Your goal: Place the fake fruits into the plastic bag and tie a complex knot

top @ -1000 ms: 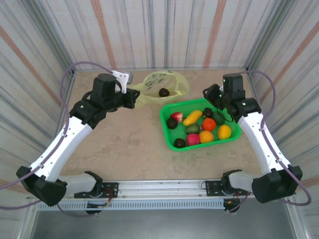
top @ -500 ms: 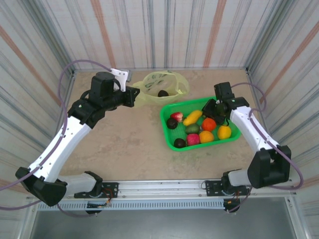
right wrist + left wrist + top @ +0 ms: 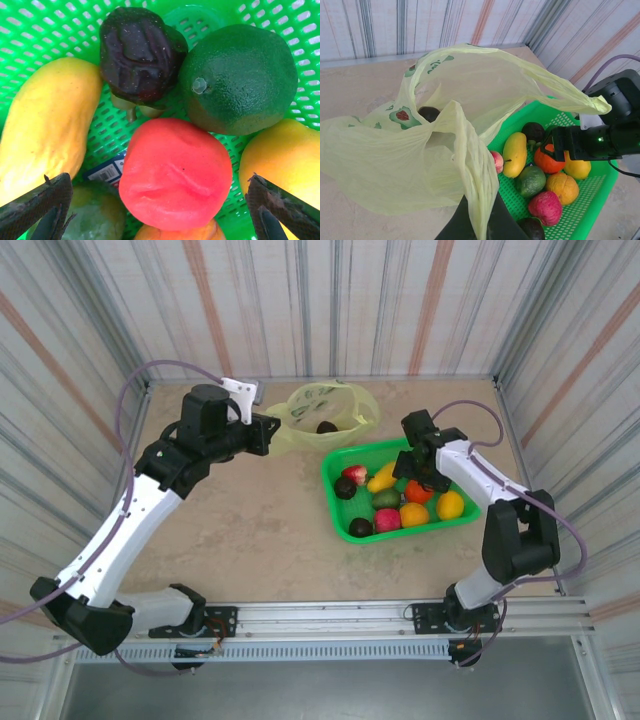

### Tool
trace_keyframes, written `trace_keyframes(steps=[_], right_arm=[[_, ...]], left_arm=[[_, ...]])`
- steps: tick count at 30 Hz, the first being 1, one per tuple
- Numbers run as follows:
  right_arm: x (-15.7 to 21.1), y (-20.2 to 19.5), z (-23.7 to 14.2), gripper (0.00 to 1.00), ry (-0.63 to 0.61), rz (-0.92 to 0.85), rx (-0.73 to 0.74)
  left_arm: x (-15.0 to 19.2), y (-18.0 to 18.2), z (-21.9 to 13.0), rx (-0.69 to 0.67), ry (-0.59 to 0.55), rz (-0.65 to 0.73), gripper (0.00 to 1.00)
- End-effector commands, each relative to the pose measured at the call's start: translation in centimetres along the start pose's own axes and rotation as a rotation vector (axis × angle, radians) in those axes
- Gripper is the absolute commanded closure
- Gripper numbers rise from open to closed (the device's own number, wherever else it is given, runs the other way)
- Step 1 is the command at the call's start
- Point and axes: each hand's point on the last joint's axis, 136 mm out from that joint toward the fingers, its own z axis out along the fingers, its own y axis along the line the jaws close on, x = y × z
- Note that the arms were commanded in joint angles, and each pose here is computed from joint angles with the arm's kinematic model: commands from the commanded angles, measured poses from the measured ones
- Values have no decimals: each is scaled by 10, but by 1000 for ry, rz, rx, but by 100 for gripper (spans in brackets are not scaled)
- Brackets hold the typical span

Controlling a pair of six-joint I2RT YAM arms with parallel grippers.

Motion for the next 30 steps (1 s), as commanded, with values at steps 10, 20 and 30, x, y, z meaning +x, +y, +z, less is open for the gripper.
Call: trace_keyframes(steps=[10, 20, 30], right_arm=[[19, -7, 43, 10, 107, -25, 45], [23, -14, 46, 27, 96, 7, 10], [6, -9, -13, 32, -28, 25, -129]], left_arm=[[-7, -8, -16, 20, -26, 27, 100], [-10, -10, -17, 26, -27, 22, 100], [-9, -8, -18, 13, -27, 22, 100]])
